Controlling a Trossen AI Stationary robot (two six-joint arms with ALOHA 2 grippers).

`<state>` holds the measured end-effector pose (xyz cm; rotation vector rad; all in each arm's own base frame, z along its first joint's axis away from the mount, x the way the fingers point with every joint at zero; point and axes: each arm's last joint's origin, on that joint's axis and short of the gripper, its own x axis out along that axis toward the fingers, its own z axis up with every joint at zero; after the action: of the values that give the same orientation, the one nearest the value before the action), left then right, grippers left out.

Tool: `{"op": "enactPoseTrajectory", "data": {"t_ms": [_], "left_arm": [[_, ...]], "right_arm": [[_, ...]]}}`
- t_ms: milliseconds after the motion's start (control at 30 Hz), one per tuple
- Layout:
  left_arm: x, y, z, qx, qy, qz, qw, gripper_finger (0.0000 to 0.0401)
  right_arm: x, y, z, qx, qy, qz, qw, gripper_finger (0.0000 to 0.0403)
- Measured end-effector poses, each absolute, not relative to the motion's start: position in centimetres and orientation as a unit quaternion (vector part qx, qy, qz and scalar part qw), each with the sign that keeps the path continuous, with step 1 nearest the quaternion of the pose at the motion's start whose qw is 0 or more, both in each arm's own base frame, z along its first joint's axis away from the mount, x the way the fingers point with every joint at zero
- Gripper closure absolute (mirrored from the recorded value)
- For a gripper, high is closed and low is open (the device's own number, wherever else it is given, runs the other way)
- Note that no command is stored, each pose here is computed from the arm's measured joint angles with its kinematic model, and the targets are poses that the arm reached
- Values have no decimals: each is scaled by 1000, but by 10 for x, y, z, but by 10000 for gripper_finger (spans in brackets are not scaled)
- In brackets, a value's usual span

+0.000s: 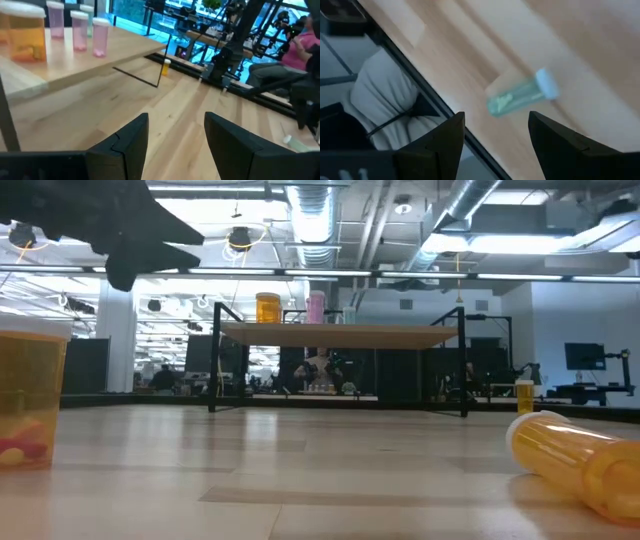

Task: Pick and place medicine bottles onto shelf by color
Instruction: Put the blue pill bottle on the shelf aligned with the other blue pill bottle

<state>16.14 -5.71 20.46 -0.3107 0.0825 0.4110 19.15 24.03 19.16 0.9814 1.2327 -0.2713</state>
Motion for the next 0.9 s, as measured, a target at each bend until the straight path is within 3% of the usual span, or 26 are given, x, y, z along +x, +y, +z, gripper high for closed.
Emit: {"op": "enactPoseTrajectory", "data": {"t_ms": [400, 900], "left_arm": [[185, -71, 196, -179, 11, 155, 971, 221], [202, -86, 188, -231, -15, 63, 971, 221]], "right_arm": [[192, 269, 144, 442, 568, -143, 680, 163], [205, 256, 139, 450, 546, -192, 680, 163]]}}
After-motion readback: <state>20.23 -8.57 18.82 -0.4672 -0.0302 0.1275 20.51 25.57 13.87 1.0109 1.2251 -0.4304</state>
